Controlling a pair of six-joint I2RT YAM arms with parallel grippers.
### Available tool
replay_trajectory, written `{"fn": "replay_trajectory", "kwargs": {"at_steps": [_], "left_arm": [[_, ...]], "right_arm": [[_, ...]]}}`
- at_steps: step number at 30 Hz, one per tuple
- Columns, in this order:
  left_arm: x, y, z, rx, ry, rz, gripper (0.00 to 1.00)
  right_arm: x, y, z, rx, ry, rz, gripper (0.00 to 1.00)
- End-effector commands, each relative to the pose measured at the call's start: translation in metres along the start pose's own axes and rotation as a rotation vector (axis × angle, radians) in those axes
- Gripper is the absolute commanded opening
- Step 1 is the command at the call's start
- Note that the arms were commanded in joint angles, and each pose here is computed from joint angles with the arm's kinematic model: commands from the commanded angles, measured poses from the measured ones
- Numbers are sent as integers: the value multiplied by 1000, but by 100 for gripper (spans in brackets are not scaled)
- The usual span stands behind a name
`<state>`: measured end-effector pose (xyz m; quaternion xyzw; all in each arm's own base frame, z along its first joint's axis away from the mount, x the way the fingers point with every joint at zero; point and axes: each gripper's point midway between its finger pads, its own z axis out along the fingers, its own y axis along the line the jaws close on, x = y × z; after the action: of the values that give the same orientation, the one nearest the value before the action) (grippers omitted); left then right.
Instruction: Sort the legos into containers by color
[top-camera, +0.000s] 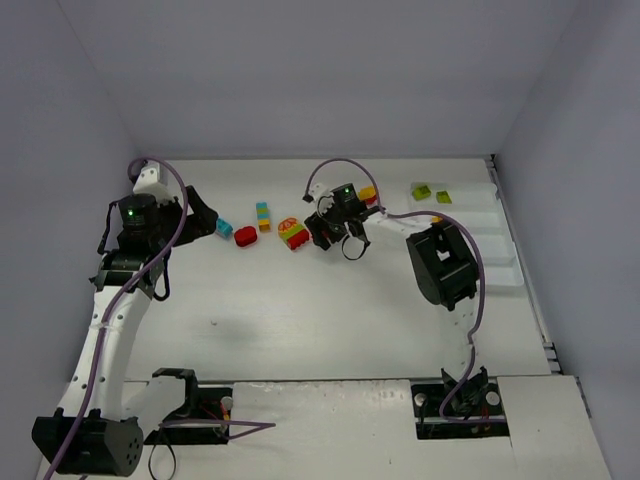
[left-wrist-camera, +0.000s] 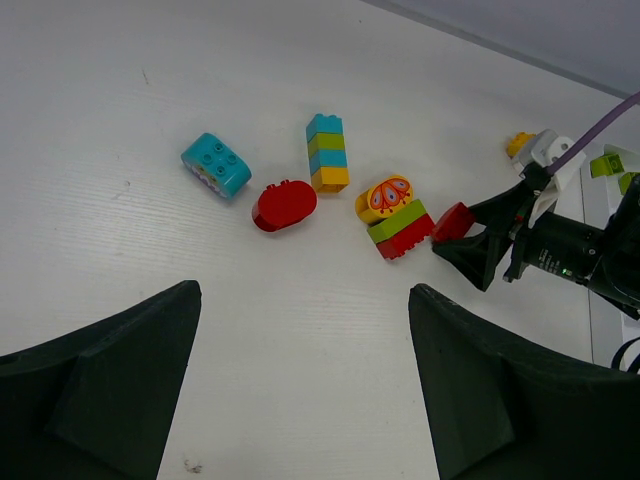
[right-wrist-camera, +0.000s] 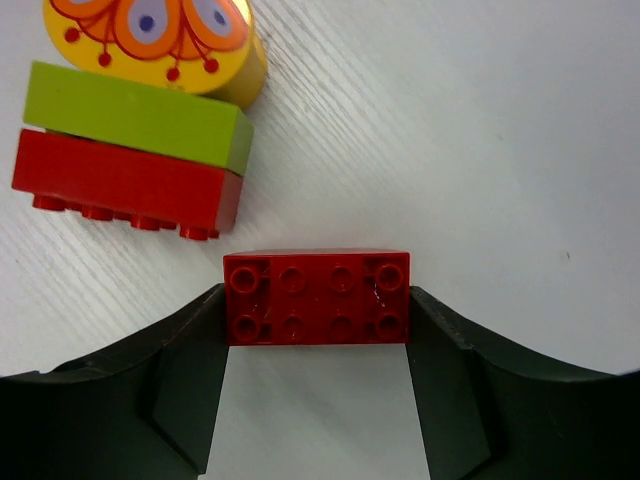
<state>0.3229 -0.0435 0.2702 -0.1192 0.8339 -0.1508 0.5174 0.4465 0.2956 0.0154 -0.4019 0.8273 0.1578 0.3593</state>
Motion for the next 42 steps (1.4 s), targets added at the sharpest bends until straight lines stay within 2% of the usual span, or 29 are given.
{"fn": "replay_trajectory", "kwargs": {"at_steps": [1,4,7,8,15,18,27,28,30,31,34,37,42], "left_arm": [[-24,-14,-6,46,-79,11,78],[-23,-14,-6,48,-78,12,78],[-23,-15,-6,51,-76,10,78],[-23,-15,-5,51,-73,10,78],[-22,-14,-3,50,-69,9,78],[-20,-15,-1,51,-60,7,78],[-19,-15,2,55,-50,4,78],[-19,-15,1,56,-51,4,78],[-18,-15,2,53,-49,5,78],[-18,-14,2,51,-48,5,78],[-18,-14,2,50,-49,5,78],[-18,-13,2,45,-49,4,78],[-16,-12,4,41,-44,4,78]], "right_arm": [[-18,-34,-39,150,-75,69,16],[-26,-64,-84,272,-145,156,13],[-9,-85,-112,353,-157,235,14],[-9,-103,-134,394,-195,291,14],[54,-159,-201,643,-175,493,15],[82,-173,-218,702,-166,594,17],[136,-177,-236,836,-69,713,26],[142,-179,-236,844,-62,731,28],[148,-177,-234,838,-50,752,41],[148,-176,-233,829,-48,754,55],[148,-174,-229,807,-51,761,75],[146,-173,-230,800,-56,761,84],[133,-170,-239,790,-101,765,87]]}}
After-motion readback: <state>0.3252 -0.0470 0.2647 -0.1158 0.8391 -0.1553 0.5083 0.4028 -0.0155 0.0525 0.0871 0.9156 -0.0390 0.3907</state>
